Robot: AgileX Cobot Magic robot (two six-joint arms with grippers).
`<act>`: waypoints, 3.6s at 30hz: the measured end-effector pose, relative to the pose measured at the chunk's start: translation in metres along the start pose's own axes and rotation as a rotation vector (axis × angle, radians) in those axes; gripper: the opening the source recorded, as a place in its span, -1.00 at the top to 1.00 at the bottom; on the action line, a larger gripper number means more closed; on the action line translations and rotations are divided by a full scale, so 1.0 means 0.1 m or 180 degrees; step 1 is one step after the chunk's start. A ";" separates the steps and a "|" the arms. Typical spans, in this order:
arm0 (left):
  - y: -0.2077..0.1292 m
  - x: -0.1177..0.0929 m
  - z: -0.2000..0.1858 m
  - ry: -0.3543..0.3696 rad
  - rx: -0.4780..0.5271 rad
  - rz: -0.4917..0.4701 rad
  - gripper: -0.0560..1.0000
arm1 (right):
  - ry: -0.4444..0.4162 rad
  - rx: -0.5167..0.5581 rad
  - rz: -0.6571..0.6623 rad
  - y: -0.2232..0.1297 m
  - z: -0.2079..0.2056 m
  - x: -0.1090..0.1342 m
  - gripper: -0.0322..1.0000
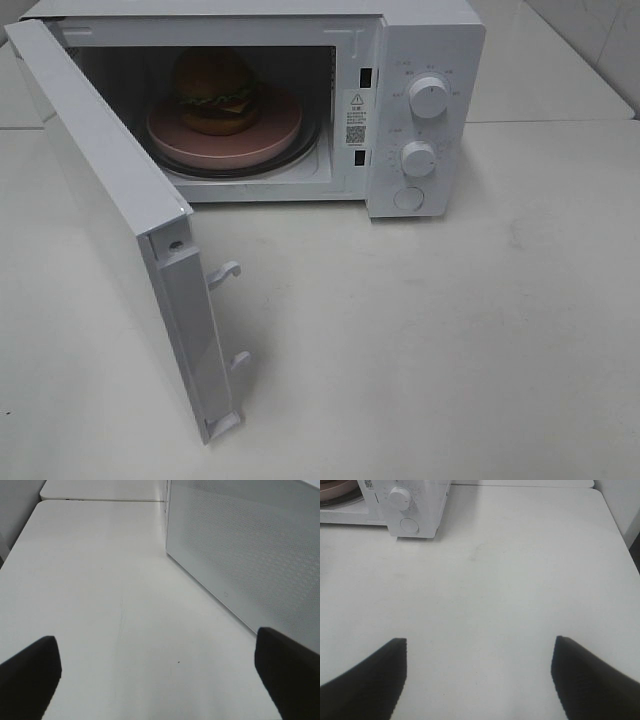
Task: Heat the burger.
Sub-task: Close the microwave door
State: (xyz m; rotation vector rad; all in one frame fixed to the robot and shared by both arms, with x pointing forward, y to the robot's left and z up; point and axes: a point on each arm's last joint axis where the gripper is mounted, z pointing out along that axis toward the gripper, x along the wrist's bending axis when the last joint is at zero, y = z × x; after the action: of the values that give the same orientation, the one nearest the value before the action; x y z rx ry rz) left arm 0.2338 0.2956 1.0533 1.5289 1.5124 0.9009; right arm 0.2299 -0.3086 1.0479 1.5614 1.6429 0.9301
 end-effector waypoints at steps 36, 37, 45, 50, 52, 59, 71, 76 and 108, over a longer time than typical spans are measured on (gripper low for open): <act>0.42 0.15 1.57 0.0191 -0.0241 -0.0099 0.89 | 0.0003 0.0000 0.0001 0.00 0.00 0.00 -0.54; 0.39 0.16 1.60 0.0203 -0.0324 -0.0084 0.89 | 0.0003 0.0000 0.0001 0.00 0.00 0.00 -0.54; 0.20 0.15 1.88 0.0141 -0.0717 0.0293 0.89 | 0.0003 0.0000 -0.0002 0.00 0.00 0.00 -0.54; 0.15 0.10 2.05 -0.0052 -0.0773 0.0469 0.89 | 0.0003 0.0000 -0.0002 0.00 0.00 0.00 -0.54; 0.12 0.08 2.12 -0.0151 -0.0743 0.0415 0.89 | 0.0003 0.0000 -0.0002 0.00 0.00 0.00 -0.54; 0.02 -0.11 2.30 -0.0869 -0.0831 0.0482 0.89 | 0.0003 0.0000 -0.0002 0.00 0.00 0.00 -0.54; 0.04 -0.42 2.50 -0.1299 -0.0744 0.0369 0.89 | 0.0003 0.0000 -0.0002 0.00 0.00 0.00 -0.54; 0.07 -0.52 2.54 -0.1293 -0.0711 0.0265 0.89 | 0.0003 0.0000 -0.0002 0.00 0.00 0.00 -0.54; 0.26 -1.86 3.10 -0.0642 -0.0739 0.0310 0.89 | 0.0012 0.0001 0.0002 0.00 0.00 0.00 -0.54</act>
State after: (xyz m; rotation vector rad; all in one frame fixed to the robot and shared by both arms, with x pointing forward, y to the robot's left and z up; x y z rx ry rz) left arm 0.5168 0.0947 0.9491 1.4838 1.1569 0.9136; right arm 0.2299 -0.3083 1.0479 1.5615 1.6453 0.9335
